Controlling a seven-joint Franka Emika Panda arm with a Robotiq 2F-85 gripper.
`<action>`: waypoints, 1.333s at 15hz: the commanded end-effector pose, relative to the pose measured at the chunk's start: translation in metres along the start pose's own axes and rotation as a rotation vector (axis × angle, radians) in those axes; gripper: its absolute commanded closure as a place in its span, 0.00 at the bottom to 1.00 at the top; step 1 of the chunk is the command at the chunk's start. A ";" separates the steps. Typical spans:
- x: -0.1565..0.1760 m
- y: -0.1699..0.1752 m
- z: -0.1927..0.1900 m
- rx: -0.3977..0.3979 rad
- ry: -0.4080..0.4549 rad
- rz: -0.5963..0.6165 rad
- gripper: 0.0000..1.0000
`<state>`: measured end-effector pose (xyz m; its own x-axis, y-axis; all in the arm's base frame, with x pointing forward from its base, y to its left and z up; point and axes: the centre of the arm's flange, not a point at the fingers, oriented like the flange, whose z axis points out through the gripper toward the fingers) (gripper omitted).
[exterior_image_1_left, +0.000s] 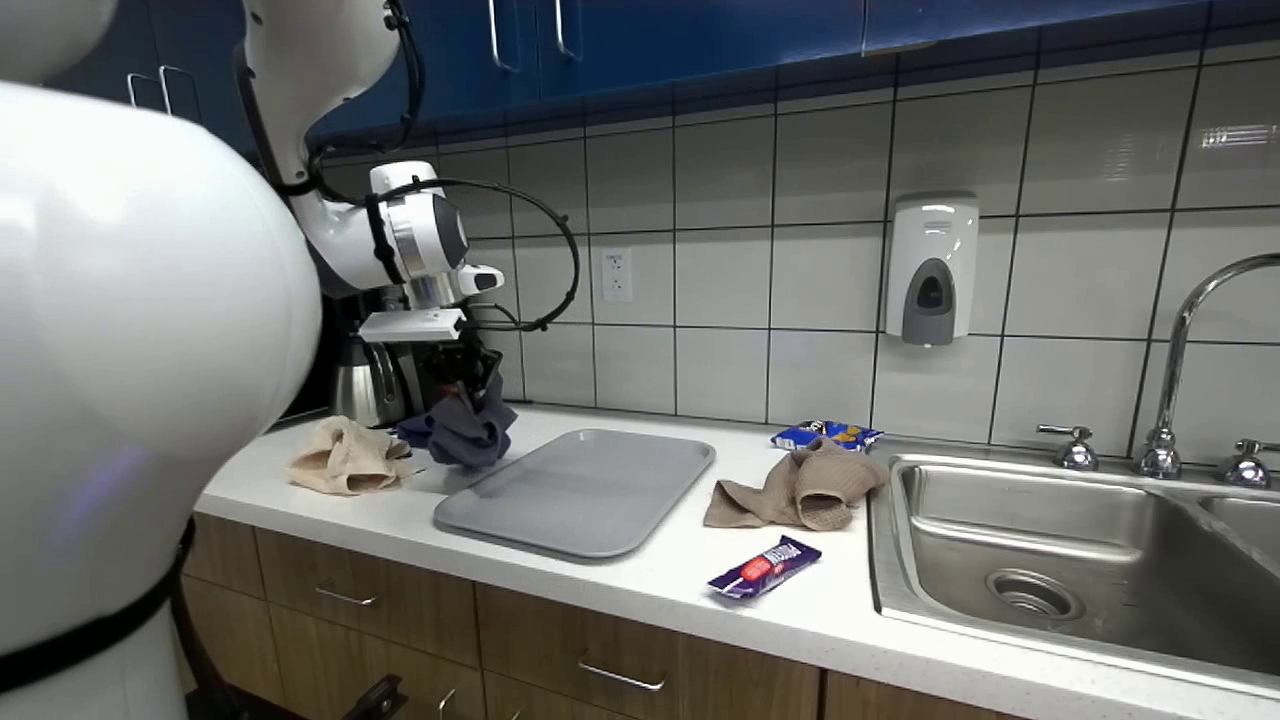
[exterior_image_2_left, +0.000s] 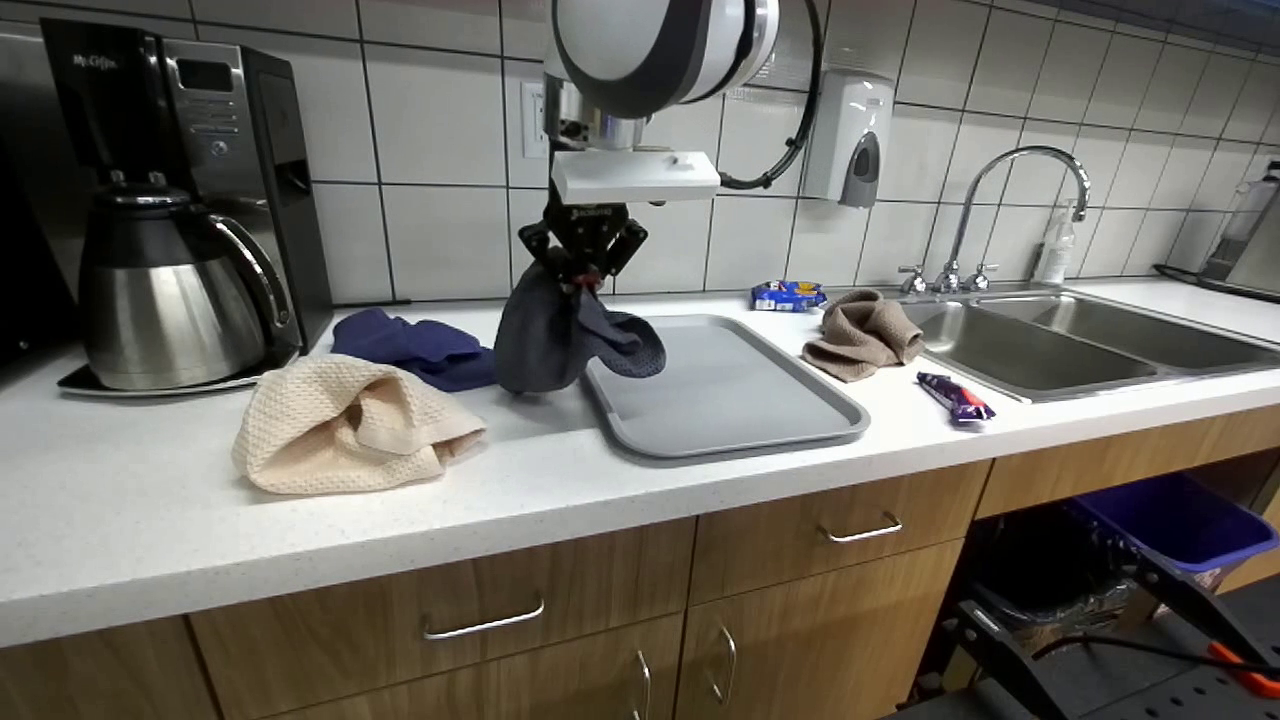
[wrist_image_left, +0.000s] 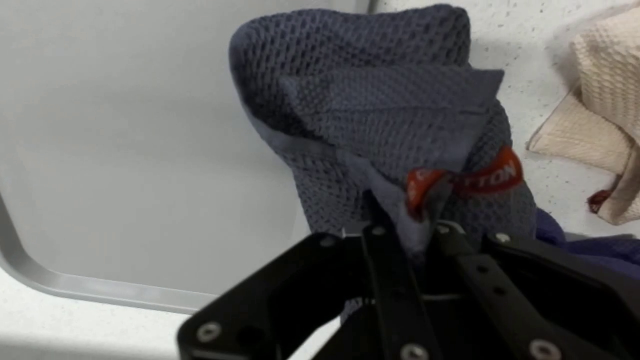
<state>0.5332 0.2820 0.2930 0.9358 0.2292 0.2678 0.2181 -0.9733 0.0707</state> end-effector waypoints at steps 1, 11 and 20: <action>0.002 -0.021 -0.014 -0.018 -0.003 -0.024 0.97; -0.009 -0.057 -0.004 -0.015 -0.054 -0.079 0.97; 0.005 -0.064 0.023 -0.027 -0.088 -0.084 0.97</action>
<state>0.5166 0.3330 0.2681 0.9322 0.3112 0.1847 0.2988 -0.9498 0.0923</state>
